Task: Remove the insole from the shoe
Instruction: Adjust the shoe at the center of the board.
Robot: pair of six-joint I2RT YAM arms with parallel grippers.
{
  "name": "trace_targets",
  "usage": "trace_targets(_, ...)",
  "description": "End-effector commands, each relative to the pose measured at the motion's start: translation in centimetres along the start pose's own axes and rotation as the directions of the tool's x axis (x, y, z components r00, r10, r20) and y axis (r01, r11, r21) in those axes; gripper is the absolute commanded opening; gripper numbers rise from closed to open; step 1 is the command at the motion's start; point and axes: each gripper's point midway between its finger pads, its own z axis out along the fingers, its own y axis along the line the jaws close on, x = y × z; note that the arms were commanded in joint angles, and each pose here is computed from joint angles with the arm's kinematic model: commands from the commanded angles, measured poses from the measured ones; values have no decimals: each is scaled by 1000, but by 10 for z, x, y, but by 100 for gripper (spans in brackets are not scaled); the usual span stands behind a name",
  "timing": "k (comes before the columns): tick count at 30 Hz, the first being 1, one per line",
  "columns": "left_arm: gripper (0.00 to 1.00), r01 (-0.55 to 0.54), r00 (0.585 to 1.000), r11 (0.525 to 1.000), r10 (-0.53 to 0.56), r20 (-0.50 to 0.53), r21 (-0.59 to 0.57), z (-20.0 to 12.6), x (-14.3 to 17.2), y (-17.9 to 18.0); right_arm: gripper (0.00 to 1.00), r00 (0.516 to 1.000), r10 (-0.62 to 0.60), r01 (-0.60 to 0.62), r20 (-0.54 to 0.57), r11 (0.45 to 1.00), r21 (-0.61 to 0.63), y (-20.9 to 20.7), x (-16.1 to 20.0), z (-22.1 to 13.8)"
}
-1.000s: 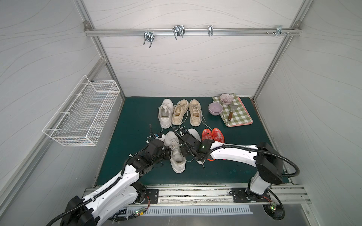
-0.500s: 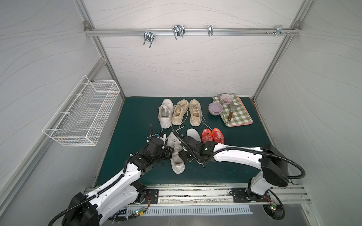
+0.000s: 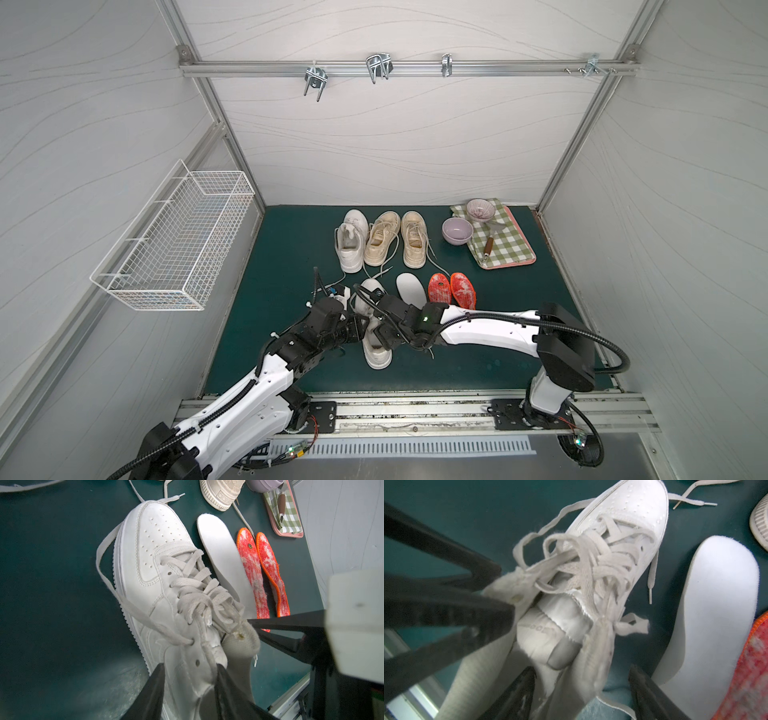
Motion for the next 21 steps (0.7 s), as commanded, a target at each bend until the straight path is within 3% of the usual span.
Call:
trace_targets(1, 45, -12, 999, 1000, 12, 35, 0, -4, -7, -1, 75, 1000, -26, 27, -17, 997, 71, -7, 3, 12)
trace_targets(4, 51, -18, 999, 1000, 18, 35, -4, -5, -7, 0, 74, 998, -16, 8, 57, 991, 134, -17, -13, 6)
trace_targets(8, 57, -27, 999, 1000, 27, 37, 4, -6, -7, -1, 71, 987, 9, -28, 157, 992, 120, -20, -40, -2)
trace_targets(21, 65, -51, 998, 998, 49, 36, 49, -3, -9, -10, 69, 967, 87, -110, 239, 990, 85, -33, -78, -12)
